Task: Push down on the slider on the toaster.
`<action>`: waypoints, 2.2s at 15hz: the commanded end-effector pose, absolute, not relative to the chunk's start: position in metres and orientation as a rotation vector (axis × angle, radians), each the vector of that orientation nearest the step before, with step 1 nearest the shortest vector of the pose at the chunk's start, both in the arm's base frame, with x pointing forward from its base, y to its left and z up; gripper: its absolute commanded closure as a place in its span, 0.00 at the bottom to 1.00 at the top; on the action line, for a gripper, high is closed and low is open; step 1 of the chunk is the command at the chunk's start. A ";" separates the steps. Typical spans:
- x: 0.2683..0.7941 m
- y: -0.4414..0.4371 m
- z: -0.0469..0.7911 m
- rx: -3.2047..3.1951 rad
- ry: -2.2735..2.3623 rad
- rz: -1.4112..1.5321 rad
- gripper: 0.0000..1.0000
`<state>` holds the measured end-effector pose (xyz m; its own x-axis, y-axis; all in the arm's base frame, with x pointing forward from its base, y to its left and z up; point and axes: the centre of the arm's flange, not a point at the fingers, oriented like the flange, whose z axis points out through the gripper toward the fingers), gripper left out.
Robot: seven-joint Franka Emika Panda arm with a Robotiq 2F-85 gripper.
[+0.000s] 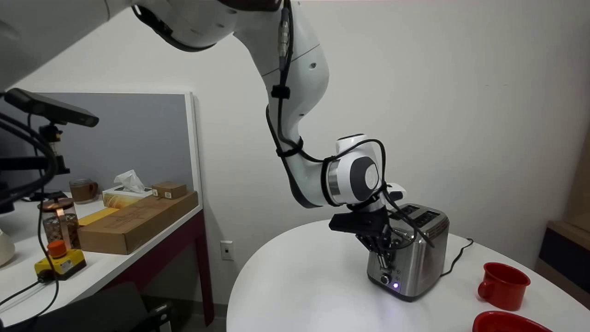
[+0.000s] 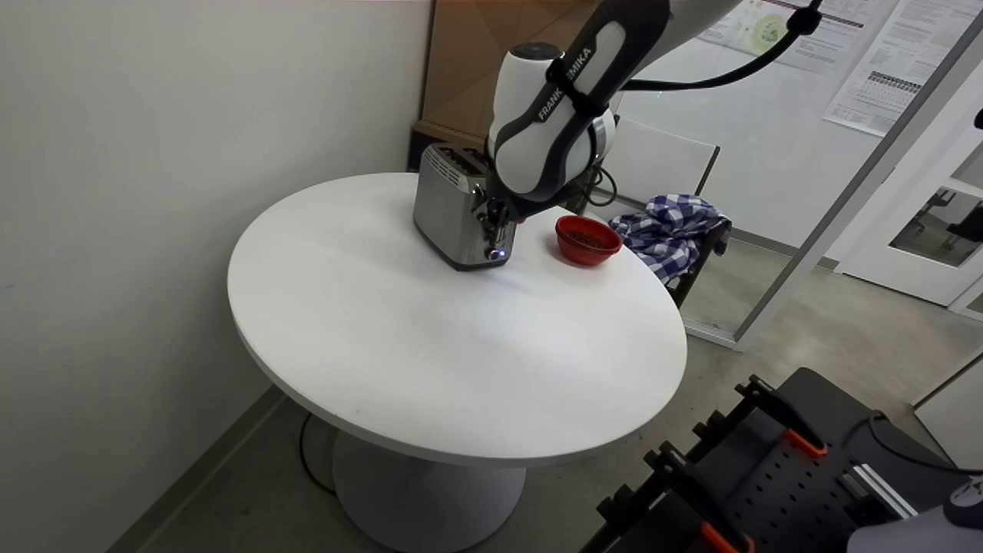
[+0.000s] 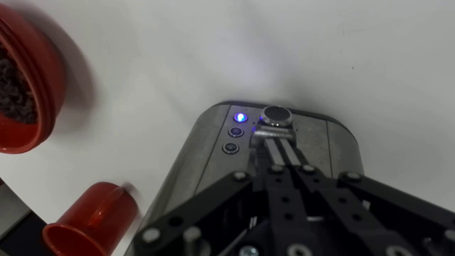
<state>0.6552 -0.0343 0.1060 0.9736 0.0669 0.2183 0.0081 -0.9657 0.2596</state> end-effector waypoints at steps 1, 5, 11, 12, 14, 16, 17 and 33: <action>0.654 -0.046 0.078 2.834 0.124 0.324 0.99; 0.648 -0.056 0.071 2.778 0.209 0.286 0.99; 0.642 -0.074 0.072 2.817 -0.035 0.235 0.72; 0.641 -0.073 0.080 2.851 -0.109 0.219 0.68; 0.636 -0.066 0.110 2.933 -0.221 0.173 0.53; 0.629 -0.055 0.148 3.007 -0.310 0.119 0.38; 0.625 -0.050 0.167 3.025 -0.356 0.064 0.31; 0.487 -0.018 0.392 3.168 -0.053 -0.241 0.00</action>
<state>0.4870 -0.0178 0.3920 0.9881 -0.0298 -0.1510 -0.0352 -0.9988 -0.0334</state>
